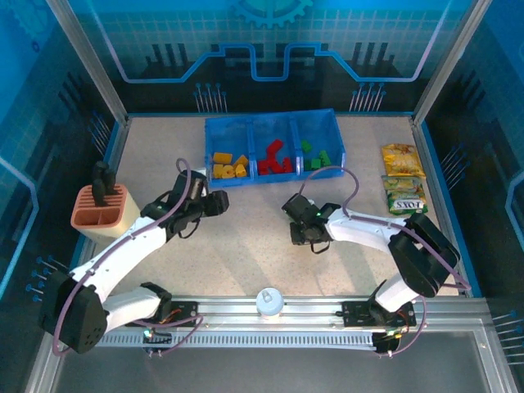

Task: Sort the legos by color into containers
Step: Pick up the lego from the center of the table, then place the lego in the container.

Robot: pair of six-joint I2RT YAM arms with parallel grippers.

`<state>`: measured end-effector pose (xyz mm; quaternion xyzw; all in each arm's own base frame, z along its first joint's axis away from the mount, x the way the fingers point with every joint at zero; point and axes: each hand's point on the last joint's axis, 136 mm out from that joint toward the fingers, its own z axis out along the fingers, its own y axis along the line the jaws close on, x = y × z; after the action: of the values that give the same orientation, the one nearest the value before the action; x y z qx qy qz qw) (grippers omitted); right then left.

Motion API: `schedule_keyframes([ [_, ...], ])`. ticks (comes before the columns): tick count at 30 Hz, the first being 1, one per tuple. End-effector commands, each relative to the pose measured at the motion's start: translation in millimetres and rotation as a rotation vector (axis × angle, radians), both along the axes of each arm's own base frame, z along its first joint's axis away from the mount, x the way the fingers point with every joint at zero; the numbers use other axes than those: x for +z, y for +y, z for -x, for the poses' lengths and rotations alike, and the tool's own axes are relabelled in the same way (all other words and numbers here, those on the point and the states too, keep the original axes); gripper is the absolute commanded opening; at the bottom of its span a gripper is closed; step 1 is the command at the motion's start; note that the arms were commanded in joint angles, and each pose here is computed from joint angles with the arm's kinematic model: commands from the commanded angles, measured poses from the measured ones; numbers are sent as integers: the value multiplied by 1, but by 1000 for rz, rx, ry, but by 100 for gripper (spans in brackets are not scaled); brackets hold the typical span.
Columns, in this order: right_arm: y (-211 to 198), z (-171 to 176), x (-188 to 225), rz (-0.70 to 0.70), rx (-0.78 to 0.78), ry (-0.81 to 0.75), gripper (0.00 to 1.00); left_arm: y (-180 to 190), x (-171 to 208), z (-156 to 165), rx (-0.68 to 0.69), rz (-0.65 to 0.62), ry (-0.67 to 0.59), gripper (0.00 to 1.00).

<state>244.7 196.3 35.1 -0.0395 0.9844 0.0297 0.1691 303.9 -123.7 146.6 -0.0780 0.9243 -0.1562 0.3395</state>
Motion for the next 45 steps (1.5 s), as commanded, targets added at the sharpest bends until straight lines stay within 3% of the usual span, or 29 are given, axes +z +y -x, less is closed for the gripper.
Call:
schedule_keyframes([
  [1, 2, -8, 17, 36, 3, -42, 30, 3, 5, 2, 13, 2, -33, 61],
  [9, -17, -49, 85, -19, -7, -183, 29, 7, 3, 11, 13, -9, -39, 60],
  [18, -62, -136, 150, -78, -91, -296, 31, -4, -18, 37, -40, -115, -8, 61],
  [25, -72, -206, 134, -79, -131, -241, 31, -17, -31, 57, -72, -93, 8, 61],
  [33, -68, -247, 118, -55, -135, -203, 33, -14, -34, 71, -70, -82, 2, 61],
  [35, -67, -254, 115, -47, -135, -193, 36, -13, -35, 74, -69, -79, 2, 61],
  [36, -67, -257, 116, -42, -136, -194, 43, -13, -34, 74, -67, -77, -1, 61],
  [39, -67, -257, 126, -34, -153, -209, 76, -11, -32, 76, -65, -78, -4, 61],
  [45, -55, -223, 137, -83, -137, -293, 79, -11, -27, 76, -62, -65, -24, 61],
])
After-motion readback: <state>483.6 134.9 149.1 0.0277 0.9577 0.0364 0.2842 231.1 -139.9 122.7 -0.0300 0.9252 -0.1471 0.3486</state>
